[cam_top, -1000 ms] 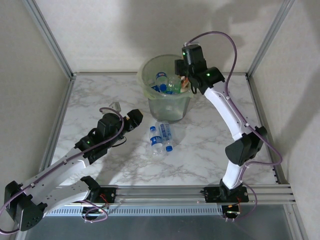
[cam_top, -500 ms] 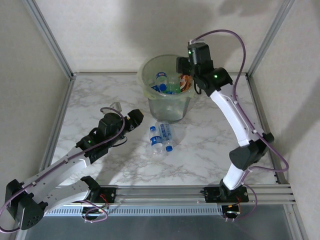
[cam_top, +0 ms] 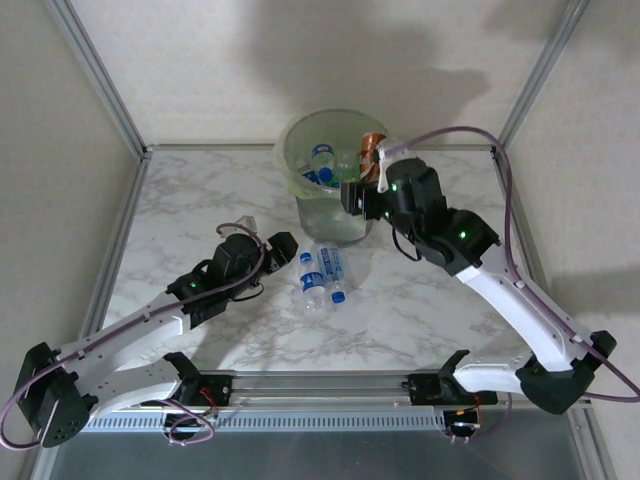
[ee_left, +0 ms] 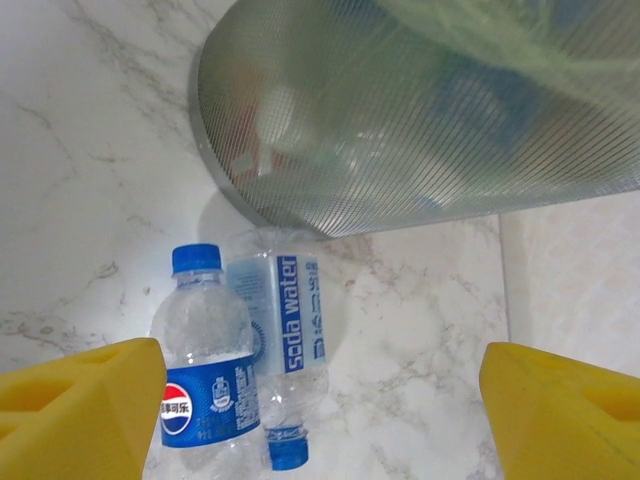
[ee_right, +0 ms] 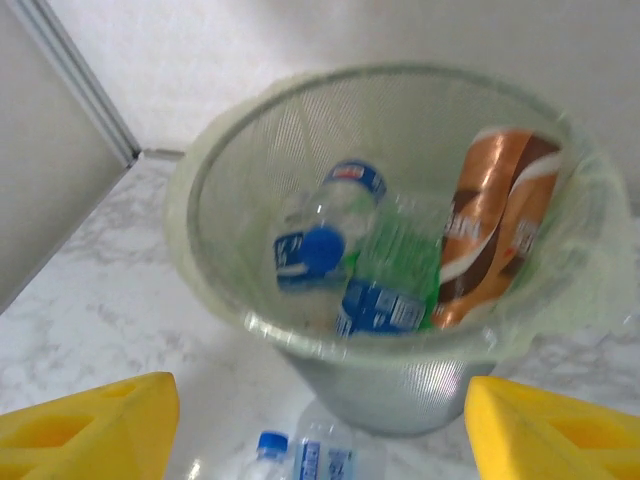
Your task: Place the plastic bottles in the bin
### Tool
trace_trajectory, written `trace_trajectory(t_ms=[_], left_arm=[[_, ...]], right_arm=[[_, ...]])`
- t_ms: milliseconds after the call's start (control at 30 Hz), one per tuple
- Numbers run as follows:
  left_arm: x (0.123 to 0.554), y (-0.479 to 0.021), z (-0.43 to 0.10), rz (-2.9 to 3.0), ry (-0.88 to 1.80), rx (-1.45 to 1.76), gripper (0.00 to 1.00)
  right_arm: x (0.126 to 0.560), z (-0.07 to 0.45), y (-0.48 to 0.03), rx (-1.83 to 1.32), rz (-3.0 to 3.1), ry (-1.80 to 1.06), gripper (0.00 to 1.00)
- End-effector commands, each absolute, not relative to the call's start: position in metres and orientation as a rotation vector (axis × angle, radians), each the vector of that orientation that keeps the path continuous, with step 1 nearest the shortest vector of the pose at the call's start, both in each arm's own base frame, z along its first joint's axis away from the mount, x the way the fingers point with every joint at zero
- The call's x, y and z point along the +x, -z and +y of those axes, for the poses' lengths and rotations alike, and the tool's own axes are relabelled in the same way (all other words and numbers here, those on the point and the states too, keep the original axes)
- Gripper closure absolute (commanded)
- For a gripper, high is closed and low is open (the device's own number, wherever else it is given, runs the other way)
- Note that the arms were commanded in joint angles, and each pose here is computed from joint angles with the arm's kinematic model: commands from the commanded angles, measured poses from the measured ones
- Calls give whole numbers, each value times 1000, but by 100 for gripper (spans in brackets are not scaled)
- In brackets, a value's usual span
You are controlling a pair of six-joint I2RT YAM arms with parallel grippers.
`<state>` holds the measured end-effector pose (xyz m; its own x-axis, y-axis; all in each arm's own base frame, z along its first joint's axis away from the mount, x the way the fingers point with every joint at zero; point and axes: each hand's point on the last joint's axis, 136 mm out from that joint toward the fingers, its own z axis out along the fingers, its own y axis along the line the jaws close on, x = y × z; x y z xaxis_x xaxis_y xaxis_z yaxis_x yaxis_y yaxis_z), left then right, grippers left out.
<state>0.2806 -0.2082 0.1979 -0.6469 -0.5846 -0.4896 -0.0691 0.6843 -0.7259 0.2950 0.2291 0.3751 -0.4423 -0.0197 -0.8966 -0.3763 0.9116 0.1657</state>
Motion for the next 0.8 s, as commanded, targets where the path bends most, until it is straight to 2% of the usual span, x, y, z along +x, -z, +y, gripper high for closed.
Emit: trace_trajectory(t_ms=[0,200,767], left_arm=[[277,-174,-218,2229,846,-496,18],[274,-143,-241,2369,730,-398,16],[269,-87,-260,2557,535,-270,21]], right_arm=[[281,228,-362,-243,2018,-484,25],[270,219,-334,-224,2079,-478,25],[274,225,-328,-202,2070,-510,22]])
